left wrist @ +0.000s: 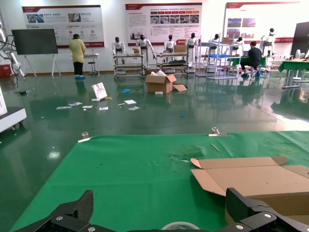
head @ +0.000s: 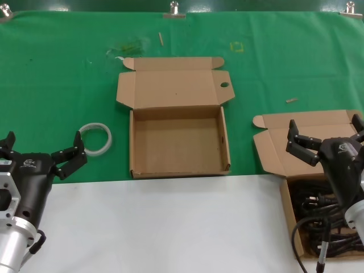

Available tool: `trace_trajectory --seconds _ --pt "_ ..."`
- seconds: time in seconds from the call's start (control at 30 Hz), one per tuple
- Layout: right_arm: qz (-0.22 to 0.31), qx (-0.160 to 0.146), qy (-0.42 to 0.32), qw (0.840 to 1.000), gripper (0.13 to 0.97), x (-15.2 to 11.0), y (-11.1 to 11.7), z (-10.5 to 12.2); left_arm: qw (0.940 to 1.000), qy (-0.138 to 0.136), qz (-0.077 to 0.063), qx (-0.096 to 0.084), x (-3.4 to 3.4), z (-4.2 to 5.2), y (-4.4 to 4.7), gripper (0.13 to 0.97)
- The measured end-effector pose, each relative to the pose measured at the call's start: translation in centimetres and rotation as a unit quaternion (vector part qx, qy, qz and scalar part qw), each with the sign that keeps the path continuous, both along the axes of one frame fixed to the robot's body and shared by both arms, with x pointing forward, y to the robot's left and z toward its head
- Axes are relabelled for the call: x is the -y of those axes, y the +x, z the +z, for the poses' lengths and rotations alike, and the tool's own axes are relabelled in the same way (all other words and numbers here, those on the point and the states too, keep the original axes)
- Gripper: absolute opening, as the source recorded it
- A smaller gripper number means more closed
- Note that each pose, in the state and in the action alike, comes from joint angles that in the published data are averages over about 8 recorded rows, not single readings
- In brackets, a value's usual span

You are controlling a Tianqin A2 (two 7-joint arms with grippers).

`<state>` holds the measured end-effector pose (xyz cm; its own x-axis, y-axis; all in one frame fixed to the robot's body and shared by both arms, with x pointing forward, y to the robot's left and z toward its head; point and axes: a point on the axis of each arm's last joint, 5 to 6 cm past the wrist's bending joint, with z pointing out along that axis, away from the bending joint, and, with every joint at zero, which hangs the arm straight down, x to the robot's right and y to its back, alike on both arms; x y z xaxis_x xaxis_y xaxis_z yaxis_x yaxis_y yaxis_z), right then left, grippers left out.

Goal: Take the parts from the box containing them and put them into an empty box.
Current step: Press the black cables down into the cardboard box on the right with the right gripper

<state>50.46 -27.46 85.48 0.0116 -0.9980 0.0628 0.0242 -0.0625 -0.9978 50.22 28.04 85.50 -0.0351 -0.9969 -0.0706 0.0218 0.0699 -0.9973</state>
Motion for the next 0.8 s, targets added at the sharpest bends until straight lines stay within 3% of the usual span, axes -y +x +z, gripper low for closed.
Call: trace_trajectory --seconds 0.6,0.8 --pt "0.000 0.000 0.000 1.000 0.966 0.0 0.0 0.0 1.0000 0.000 0.000 0.000 0.00 0.00 0.00 0.965" --pt "-0.011 -0.013 0.015 1.000 0.966 -2.3 0.1 -0.4 1.0000 0.000 0.000 0.000 0.00 0.00 0.00 0.965"
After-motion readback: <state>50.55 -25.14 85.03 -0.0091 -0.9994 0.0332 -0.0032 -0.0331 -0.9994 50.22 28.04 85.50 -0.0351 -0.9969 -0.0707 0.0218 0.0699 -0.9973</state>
